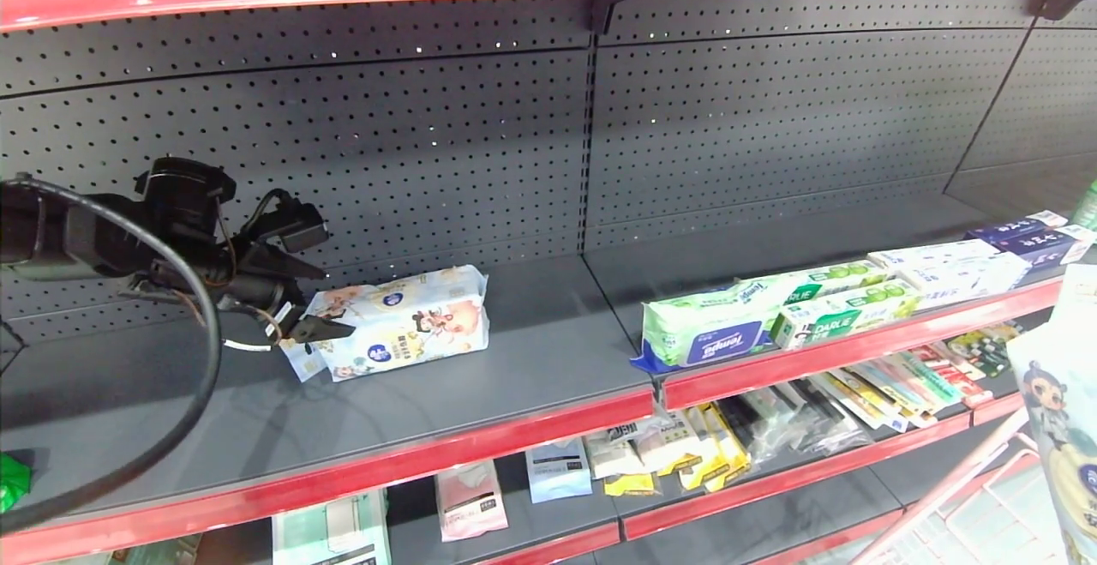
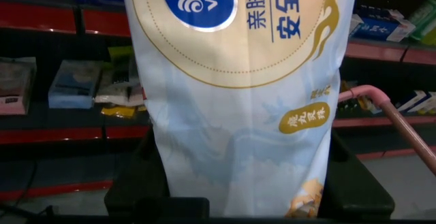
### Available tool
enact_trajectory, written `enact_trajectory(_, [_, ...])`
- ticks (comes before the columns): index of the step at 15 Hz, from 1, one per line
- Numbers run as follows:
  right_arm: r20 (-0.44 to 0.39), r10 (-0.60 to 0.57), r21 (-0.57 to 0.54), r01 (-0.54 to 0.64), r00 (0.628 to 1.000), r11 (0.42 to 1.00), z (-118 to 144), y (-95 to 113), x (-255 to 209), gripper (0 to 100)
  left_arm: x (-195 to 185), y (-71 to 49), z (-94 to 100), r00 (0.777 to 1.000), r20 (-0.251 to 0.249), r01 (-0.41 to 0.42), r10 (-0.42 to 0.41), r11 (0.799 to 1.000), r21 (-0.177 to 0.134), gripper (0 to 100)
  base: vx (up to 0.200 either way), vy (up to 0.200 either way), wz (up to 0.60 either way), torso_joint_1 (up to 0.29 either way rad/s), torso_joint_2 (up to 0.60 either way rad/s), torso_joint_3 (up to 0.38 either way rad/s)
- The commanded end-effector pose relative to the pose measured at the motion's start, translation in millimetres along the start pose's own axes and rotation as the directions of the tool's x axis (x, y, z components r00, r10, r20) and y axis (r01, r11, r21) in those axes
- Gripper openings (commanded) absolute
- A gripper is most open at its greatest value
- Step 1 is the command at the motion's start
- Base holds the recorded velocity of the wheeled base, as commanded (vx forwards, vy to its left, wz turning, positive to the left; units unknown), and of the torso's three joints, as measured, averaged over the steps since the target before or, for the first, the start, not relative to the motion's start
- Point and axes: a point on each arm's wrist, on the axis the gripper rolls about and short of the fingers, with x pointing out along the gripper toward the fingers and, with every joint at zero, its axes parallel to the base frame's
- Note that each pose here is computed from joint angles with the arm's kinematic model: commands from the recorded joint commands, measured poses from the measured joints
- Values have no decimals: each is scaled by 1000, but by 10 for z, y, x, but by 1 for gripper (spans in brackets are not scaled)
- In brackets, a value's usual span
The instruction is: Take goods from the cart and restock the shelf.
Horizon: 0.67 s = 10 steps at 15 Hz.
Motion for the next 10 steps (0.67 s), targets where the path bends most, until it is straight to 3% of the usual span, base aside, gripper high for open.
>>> enact_trajectory(1, [-2,1,-3,-1,1000,1000,-9,3,3,0,234,40,-10,999,-9,35,-35,999,2,100,0,0,0,0,0,0])
enact_trajectory(8, [-11,4,-4,-4,1000,1000,-31,10,13,0,540,-39,117,996,0,90,-90,995,45,100,0,0,0,0,0,0])
enact_trajectory(9, [-11,4,-4,-4,1000,1000,-31,10,13,0,544,-36,118,996,2,90,-90,995,53,0,0,0,0,0,0,0])
enact_trajectory(10, [-11,4,-4,-4,1000,1000,-31,10,13,0,542,-43,112,996,2,93,-93,994,53,0,0,0,0,0,0,0])
